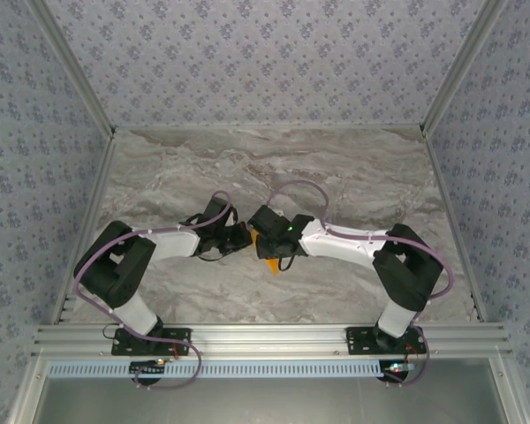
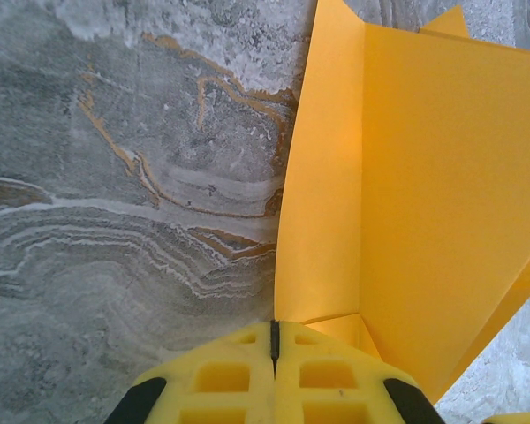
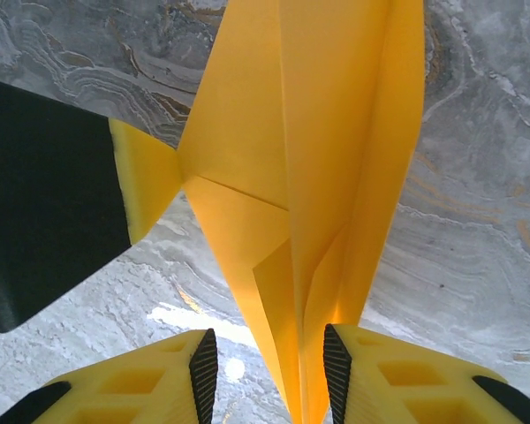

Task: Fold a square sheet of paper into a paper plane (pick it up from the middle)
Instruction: Move the paper plane to the center of the table.

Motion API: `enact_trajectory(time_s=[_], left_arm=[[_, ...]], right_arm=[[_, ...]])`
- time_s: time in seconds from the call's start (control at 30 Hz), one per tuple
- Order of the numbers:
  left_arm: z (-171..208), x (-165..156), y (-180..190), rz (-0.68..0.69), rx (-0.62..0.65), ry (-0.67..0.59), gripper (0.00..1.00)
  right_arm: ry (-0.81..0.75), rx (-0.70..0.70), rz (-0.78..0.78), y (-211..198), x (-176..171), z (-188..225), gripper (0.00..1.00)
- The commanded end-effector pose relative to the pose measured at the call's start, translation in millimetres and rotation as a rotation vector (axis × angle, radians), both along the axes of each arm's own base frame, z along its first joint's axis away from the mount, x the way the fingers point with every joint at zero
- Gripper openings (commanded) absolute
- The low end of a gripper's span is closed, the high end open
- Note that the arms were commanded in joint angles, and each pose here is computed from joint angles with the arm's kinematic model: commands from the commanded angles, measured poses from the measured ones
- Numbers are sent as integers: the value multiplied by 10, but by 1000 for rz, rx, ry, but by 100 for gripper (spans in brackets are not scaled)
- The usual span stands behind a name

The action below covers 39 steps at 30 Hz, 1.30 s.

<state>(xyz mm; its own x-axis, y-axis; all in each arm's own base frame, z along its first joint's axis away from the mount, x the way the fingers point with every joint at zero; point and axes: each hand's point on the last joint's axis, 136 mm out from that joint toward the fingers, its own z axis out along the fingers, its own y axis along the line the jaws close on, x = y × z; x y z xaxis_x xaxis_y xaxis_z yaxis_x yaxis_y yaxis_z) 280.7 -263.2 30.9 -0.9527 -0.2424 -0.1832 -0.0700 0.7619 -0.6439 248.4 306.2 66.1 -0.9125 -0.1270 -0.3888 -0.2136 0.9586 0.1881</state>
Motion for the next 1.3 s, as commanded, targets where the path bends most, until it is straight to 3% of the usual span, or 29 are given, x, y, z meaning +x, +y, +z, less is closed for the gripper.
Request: enact_trajectory(time_s=[0.0, 0.5, 0.83, 0.93, 1.0, 1.1, 1.27], left_arm=[[105, 6, -36, -9, -35, -17, 4], [121, 6, -45, -14, -37, -18, 4], [154, 6, -37, -8, -42, -21, 5], [221, 21, -30, -8, -37, -36, 8], [270, 35, 12, -1, -19, -46, 12], [337, 67, 140, 32, 20, -68, 25], [388, 82, 528, 132, 153, -96, 61]], right_arm=[[11, -45, 7, 25, 25, -63, 42], [21, -154, -39, -47, 110, -212, 42], [49, -177, -90, -134, 132, -345, 35], [46, -178, -103, -151, 139, -348, 28], [36, -181, -115, -181, 152, -327, 24], [15, -188, -137, -241, 173, -293, 17], [4, -195, -161, -305, 203, -287, 16]])
